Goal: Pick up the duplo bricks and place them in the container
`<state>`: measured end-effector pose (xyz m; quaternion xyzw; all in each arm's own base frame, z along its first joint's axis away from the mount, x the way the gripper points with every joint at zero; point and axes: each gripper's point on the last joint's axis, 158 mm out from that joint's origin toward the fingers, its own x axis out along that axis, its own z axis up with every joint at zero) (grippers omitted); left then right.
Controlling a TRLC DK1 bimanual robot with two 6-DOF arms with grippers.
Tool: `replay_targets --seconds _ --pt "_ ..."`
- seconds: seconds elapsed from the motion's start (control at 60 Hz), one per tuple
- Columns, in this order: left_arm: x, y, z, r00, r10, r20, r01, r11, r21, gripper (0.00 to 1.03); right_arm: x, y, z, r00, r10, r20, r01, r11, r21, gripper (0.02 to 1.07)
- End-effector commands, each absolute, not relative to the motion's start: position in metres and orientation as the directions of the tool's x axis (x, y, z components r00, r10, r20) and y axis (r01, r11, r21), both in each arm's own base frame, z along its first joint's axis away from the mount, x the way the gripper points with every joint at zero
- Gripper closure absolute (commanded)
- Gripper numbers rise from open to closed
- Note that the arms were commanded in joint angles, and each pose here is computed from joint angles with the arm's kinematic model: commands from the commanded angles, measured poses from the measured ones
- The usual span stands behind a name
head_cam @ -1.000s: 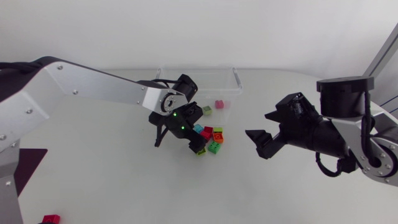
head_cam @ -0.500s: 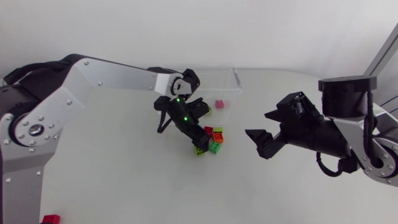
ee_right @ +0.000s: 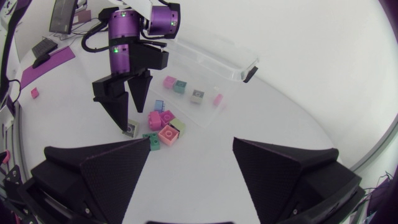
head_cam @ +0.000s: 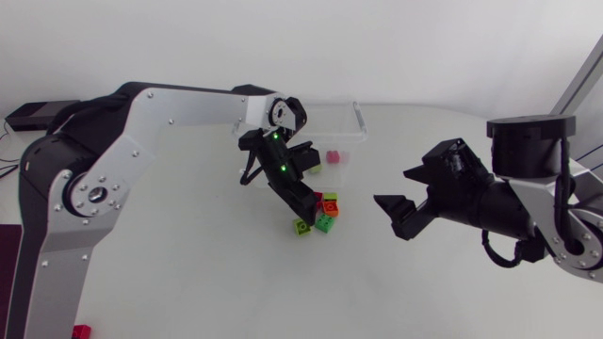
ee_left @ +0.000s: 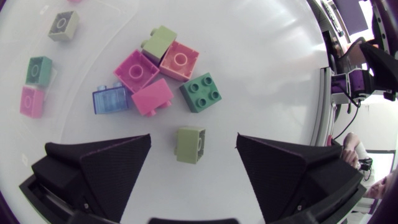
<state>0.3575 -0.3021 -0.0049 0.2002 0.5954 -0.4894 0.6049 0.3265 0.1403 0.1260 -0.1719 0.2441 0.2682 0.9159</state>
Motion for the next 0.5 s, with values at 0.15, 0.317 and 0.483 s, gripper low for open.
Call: replay_targets --seconds 0.15,0.317,0.483 --pt "0.333 -0.284 -0.038 -0.304 -0.305 -0.902 0.794 0.442 -0.417 0.12 0.321 0.138 0.12 0.726 0.413 -0.549 -0.586 0.79 -0.18 0.11" --pt "0.324 -0.279 -0.041 -0.317 -0.301 -0.899 0.789 0.443 -0.426 0.13 0.32 0.138 0.119 0.725 0.414 -0.55 -0.586 0.79 -0.177 0.11" --pt "0.315 -0.276 -0.044 -0.331 -0.294 -0.897 0.783 0.444 -0.435 0.13 0.319 0.139 0.117 0.722 0.416 -0.553 -0.589 0.789 -0.175 0.11"
